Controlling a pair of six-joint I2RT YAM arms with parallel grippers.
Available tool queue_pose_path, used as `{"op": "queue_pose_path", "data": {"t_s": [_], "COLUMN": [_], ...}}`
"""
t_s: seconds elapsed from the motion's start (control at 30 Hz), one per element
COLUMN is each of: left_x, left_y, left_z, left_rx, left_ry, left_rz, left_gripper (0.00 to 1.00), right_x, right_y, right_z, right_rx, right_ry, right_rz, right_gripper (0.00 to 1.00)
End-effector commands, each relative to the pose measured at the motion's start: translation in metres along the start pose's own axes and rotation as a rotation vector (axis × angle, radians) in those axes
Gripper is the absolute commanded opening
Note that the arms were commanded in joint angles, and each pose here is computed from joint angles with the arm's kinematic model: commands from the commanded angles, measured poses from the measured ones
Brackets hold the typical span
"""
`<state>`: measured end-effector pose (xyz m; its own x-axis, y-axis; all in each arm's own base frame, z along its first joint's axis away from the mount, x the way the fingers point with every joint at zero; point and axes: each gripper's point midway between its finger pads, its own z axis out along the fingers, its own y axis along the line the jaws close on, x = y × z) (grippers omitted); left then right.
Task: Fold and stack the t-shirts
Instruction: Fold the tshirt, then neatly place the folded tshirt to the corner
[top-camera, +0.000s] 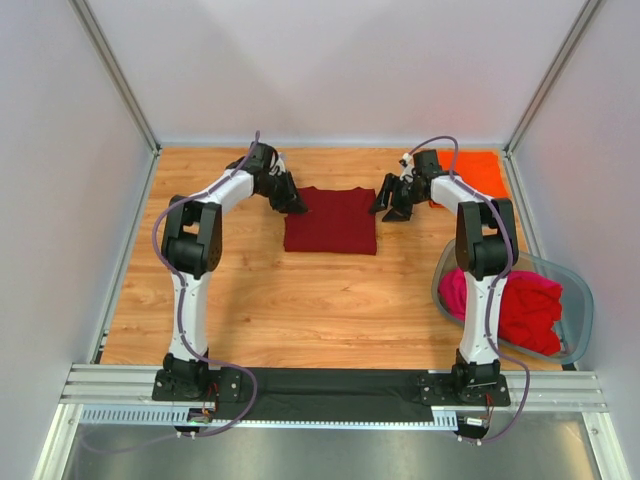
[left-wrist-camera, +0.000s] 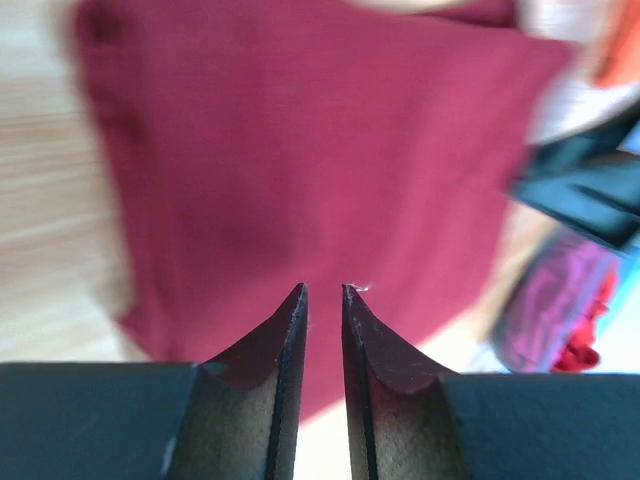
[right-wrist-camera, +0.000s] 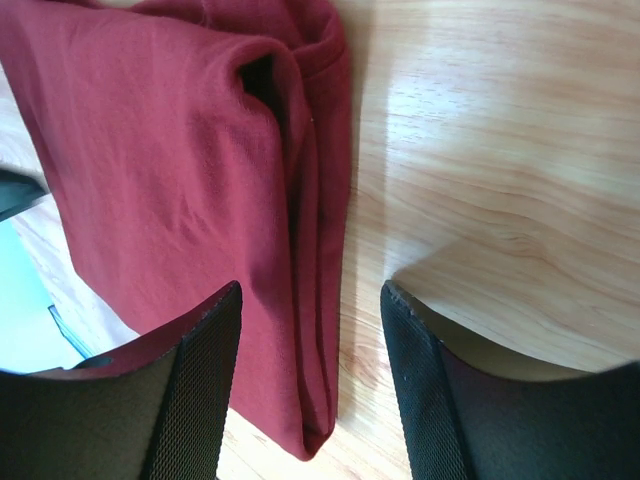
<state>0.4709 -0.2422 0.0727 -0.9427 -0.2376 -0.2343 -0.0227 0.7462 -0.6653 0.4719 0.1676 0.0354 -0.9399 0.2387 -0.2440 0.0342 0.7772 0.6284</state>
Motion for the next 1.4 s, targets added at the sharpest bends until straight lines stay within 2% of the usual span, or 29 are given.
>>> {"op": "queue_pose_path", "data": {"t_s": [0.0,0.37,0.57,0.7,0.83,0.93,1.03,1.23,1.37], "left_x": [-0.013,-0.016,-0.025,-0.012,0.009,0.029,0.051,0.083,0.102], "left_y": [0.02,0.037,0.02,-0.003,-0.017,-0.025,-0.02,0.026,0.052], "left_z": [-0.002,0.008,-0.017,-0.047,-0.053,-0.043,-0.029,-0.013,-0.008], "left_rx": [-0.043,-0.072,-0.1,-0.108,-0.101,-0.074,-0.077,-0.183,-0.251], "left_ry": [-0.015,0.004,-0.042,-0.083,-0.08,-0.024,0.043,0.106,0.151], "left_rz": [0.013,-0.05,-0.028,-0.017,0.005,0.016,0.013,-0.016,-0.036], "left_gripper": [0.27,0.27,0.26,0.26,0.27,0.27,0.26,0.25,0.25], "right_x": [-0.002,-0.017,-0.038,-0.057,-0.068,-0.075,-0.075,-0.076,-0.063], "right_y": [0.0,-0.007,-0.012,-0.005,0.01,0.014,0.009,0.001,-0.007], "right_z": [0.008,0.027,0.018,0.009,0.012,0.02,0.029,0.039,0.045], "right_rx": [-0.007,0.04,0.095,0.053,-0.054,-0.101,-0.105,-0.077,-0.049], "right_ry": [-0.039,-0.094,-0.132,-0.151,-0.121,-0.094,-0.072,-0.064,-0.004], "right_rz": [-0.059,-0.064,-0.084,-0.115,-0.149,-0.175,-0.177,-0.172,-0.125], "right_gripper": [0.6,0.61,0.63,0.67,0.72,0.76,0.77,0.77,0.77]}}
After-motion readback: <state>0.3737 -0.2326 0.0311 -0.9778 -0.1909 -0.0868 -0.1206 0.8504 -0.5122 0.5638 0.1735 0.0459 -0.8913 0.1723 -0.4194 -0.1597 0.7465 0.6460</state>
